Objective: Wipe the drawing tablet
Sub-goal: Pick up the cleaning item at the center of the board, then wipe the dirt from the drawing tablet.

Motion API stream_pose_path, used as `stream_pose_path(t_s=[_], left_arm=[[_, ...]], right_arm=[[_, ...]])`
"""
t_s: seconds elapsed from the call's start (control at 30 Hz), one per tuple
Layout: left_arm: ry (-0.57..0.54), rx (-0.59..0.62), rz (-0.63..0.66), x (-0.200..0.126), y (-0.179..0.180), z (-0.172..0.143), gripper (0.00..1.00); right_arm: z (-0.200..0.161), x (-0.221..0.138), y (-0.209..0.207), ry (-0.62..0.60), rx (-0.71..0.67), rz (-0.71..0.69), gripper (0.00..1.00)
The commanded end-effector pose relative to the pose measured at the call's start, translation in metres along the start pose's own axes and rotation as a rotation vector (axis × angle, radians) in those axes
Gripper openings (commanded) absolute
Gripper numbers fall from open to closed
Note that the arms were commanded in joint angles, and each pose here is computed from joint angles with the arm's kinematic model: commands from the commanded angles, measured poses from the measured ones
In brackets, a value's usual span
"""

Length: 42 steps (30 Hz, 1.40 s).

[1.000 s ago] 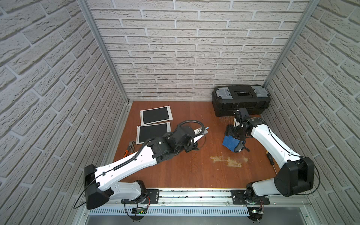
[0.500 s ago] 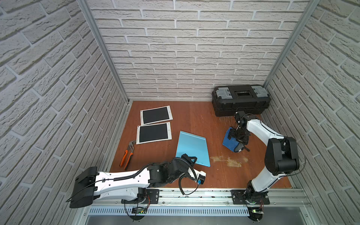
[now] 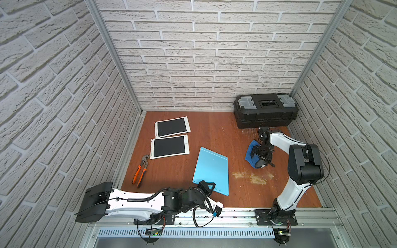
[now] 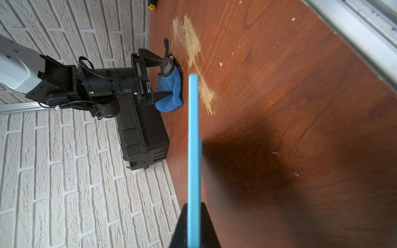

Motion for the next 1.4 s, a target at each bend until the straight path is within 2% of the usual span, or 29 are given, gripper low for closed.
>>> stream_pose_path(t_s=[0.0,0.1,0.17,0.23,0.27,0.3,0.37,0.53,0.67,0.73,0.97,1.03,1.1,1.2,1.37], left_arm=[[-0.039,-0.069,0.117,-0.006,0.02,0.007,0.0],[-0.094,-0.132,0.141,-0.013,0.024,0.009,0.0],[-0.131,-0.171,0.121,-0.018,0.024,0.012,0.0],[-0.145,-0.198,0.098,-0.022,0.023,0.012,0.0],[-0.146,-0.204,0.093,-0.024,0.024,0.011,0.0],[-0.136,-0.196,0.078,-0.026,0.023,0.009,0.0],[-0.109,-0.176,0.04,-0.03,0.022,0.006,0.0],[-0.149,-0.186,0.044,-0.039,0.024,0.005,0.0],[-0.195,-0.215,0.053,-0.047,0.028,0.006,0.0],[-0.245,-0.223,0.053,-0.051,0.028,0.008,0.0],[-0.358,-0.219,-0.12,-0.063,0.01,0.018,0.0],[-0.351,-0.215,-0.171,-0.065,0.004,0.018,0.0],[-0.354,-0.201,-0.188,-0.068,0.0,0.018,0.0],[-0.34,-0.157,-0.216,-0.073,-0.008,0.014,0.0],[-0.281,-0.09,-0.223,-0.076,-0.02,0.005,0.0]], right_arm=[[0.006,0.008,0.006,0.003,-0.002,0.031,0.73],[0.005,0.014,0.007,0.02,-0.008,0.034,0.59],[0.005,0.016,0.007,0.02,-0.009,0.032,0.45],[0.005,0.015,0.007,0.016,-0.01,0.044,0.22],[0.005,0.015,0.009,0.015,-0.009,0.06,0.05],[0.005,0.014,0.011,0.01,-0.005,0.101,0.02],[0.005,0.009,0.015,-0.024,0.001,0.169,0.02],[0.004,-0.031,0.022,-0.188,-0.096,0.185,0.02],[-0.011,-0.067,0.049,-0.272,-0.31,-0.007,0.03],[-0.023,-0.079,0.068,-0.306,-0.404,-0.048,0.03],[-0.075,-0.125,0.133,-0.447,-0.799,0.217,0.03],[-0.089,-0.129,0.148,-0.431,-0.878,0.27,0.03],[-0.1,-0.123,0.161,-0.378,-0.941,0.265,0.03],[-0.112,-0.101,0.173,-0.285,-1.018,0.186,0.02],[-0.116,-0.069,0.169,-0.191,-1.027,0.037,0.02]])
Point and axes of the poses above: each gripper's point midway between its finger pads, its own x axis out along the fingers, its own y axis along the line the jaws close on, z = x × y, the point moved 6 cm from there along -x, back along the fingers, and after that the axes turned 14 degrees about -x, right-handed, at the moved point
